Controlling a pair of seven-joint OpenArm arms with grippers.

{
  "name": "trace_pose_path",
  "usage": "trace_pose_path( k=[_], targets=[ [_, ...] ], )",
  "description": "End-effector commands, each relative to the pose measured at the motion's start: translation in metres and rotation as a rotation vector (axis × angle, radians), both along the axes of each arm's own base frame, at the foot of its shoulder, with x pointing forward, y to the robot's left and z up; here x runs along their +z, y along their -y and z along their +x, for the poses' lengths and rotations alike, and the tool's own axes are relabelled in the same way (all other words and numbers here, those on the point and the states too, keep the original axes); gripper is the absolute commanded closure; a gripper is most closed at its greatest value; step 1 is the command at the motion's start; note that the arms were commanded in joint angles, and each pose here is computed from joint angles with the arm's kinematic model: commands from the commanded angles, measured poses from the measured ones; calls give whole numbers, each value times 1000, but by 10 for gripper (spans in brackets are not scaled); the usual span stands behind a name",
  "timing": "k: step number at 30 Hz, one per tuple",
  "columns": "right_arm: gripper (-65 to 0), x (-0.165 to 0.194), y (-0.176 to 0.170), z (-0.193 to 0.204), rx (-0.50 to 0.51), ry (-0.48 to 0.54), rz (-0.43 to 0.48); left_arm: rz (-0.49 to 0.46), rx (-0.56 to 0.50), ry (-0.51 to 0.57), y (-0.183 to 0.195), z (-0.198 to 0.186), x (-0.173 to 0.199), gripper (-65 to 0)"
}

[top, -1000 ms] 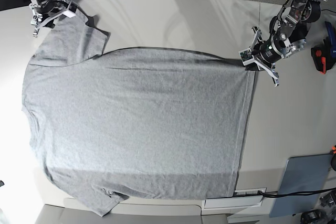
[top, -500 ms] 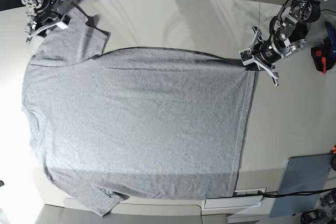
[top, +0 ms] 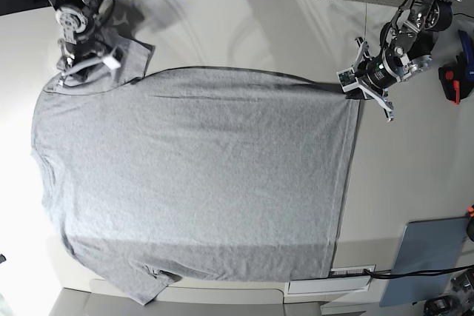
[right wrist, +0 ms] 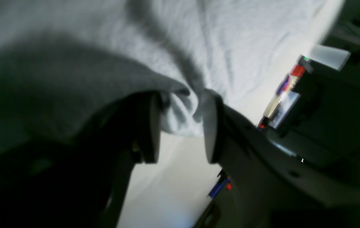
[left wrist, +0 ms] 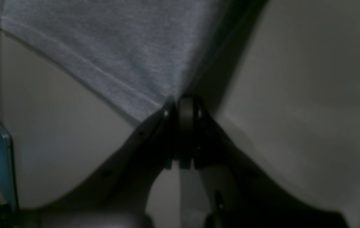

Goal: Fold the T-shirt properly
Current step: 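Pull both grasped shoulder corners away from the hem to straighten the shirt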

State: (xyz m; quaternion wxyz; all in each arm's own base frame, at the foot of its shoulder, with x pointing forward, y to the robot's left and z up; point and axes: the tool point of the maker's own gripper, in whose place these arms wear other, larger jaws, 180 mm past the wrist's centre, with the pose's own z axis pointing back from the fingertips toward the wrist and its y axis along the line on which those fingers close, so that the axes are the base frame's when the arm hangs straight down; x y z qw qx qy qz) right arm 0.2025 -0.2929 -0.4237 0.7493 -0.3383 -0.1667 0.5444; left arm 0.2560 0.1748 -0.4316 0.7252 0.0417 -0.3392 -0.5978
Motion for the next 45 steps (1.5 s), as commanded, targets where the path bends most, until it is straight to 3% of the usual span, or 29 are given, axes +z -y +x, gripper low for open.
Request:
trace_pose_path(
  k=[1, 12, 14, 20, 26, 33, 45],
  targets=[
    [-236, -26, -10, -25, 6, -141, 59, 62, -10, -55, -12, -12, -10, 0],
    [-227, -26, -14, -17, 19, -135, 57, 61, -10, -55, -11, -12, -10, 0],
    [-193, -24, -14, -12, 20, -127, 57, 61, -11, -57, -11, -12, -10, 0],
    [0, -17, -16, 5, -3, -92, 89, 57, -14, -58, -11, -13, -10, 0],
    [0, -9, -5, -1, -42, -86, 36, -11, 22, -85, -5, -15, -8, 0],
    [0, 16, -5, -34, 14, -101, -9, -57, 102, -195, -7, -42, -4, 0],
    [0, 48, -9, -93, 5, -131, 10, 40, 40, -343, -12, -121, -2, 0]
  ],
)
